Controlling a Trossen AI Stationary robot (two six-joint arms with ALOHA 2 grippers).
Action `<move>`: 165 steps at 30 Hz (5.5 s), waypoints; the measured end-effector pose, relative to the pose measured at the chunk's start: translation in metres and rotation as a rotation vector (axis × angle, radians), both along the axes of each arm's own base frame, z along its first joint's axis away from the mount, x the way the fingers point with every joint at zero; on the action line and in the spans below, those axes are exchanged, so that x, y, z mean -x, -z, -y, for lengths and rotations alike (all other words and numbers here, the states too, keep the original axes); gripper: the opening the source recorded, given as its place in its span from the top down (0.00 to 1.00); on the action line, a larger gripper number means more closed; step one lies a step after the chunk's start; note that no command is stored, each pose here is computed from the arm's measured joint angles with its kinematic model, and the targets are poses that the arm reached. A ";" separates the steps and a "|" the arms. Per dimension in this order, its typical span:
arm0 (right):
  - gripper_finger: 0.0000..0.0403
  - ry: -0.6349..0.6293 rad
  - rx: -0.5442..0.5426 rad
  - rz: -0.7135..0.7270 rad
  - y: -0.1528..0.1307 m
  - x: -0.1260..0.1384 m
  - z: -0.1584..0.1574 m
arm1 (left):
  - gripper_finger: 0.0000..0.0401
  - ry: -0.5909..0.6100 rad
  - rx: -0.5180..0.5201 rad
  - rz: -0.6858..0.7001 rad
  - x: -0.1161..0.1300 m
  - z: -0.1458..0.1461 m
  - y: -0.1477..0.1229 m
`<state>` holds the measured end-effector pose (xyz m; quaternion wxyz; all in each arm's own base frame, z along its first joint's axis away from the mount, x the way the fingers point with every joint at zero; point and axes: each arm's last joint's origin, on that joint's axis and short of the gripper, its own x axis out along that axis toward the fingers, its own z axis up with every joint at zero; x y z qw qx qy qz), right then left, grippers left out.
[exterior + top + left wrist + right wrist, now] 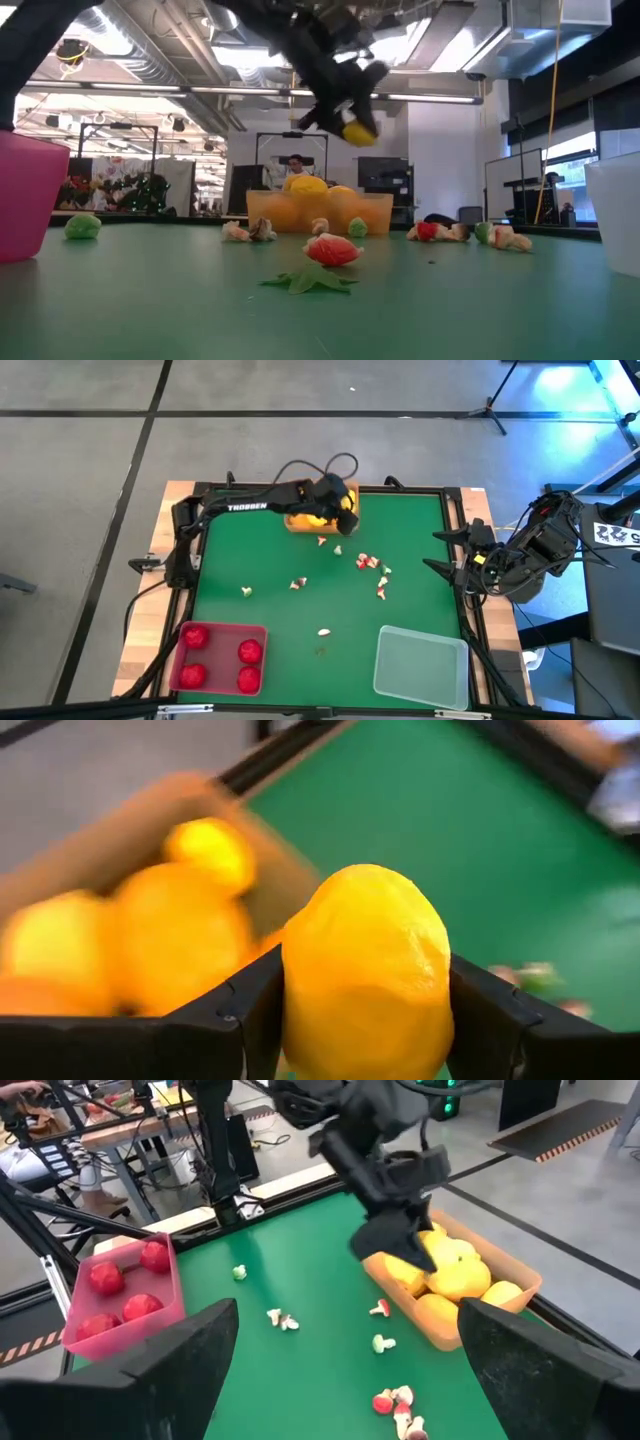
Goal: Sort produce into baskets
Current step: Put the yellow lemon into the orange bin, then put the green mushroom into the transparent bin
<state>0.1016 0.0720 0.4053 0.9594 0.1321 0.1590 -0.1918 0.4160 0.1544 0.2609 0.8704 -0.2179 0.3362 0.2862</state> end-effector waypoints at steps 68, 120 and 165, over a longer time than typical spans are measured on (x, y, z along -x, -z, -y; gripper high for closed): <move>0.07 -0.199 0.055 -0.216 0.008 0.021 0.016 | 0.31 0.093 0.426 -0.242 0.054 0.156 -0.020; 0.07 -0.205 0.087 -0.233 0.009 0.022 0.018 | 0.31 -0.332 0.292 -0.532 0.213 0.208 0.087; 0.07 -0.204 0.093 -0.237 0.009 0.022 0.018 | 0.86 -0.333 0.388 -0.467 0.216 0.208 0.114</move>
